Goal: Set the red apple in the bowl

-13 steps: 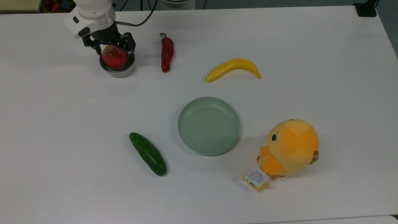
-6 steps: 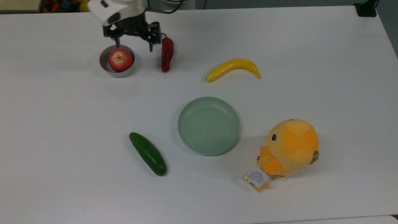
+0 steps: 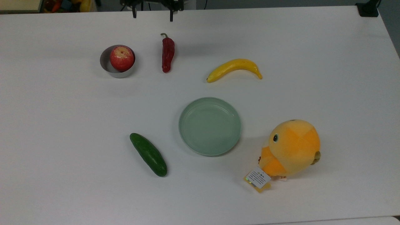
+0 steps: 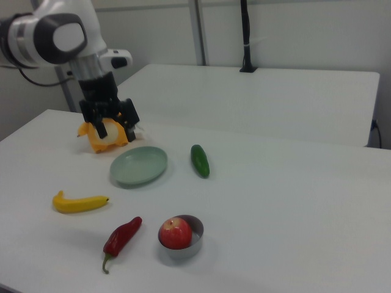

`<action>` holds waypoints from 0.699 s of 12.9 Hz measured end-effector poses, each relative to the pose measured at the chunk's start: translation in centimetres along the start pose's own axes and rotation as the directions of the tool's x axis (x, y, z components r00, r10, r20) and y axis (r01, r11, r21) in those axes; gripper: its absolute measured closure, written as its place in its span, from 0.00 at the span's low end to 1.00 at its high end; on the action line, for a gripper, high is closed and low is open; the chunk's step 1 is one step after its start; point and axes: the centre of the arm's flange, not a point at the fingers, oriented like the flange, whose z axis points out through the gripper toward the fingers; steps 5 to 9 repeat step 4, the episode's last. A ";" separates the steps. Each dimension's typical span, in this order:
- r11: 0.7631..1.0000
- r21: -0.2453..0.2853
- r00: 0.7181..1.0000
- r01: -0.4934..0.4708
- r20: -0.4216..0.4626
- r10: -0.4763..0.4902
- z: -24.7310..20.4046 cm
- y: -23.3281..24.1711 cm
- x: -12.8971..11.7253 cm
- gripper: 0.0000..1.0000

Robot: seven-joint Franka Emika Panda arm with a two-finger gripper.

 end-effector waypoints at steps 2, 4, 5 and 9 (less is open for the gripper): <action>1.000 0.021 1.000 -0.022 0.008 0.021 -1.7 0.9 -1.4 0.00; 0.999 0.021 0.999 -0.038 0.015 0.038 -1.8 1.7 -1.7 0.00; 0.999 0.021 0.999 -0.038 0.015 0.038 -1.8 1.7 -1.7 0.00; 0.999 0.021 0.999 -0.038 0.015 0.038 -1.8 1.7 -1.7 0.00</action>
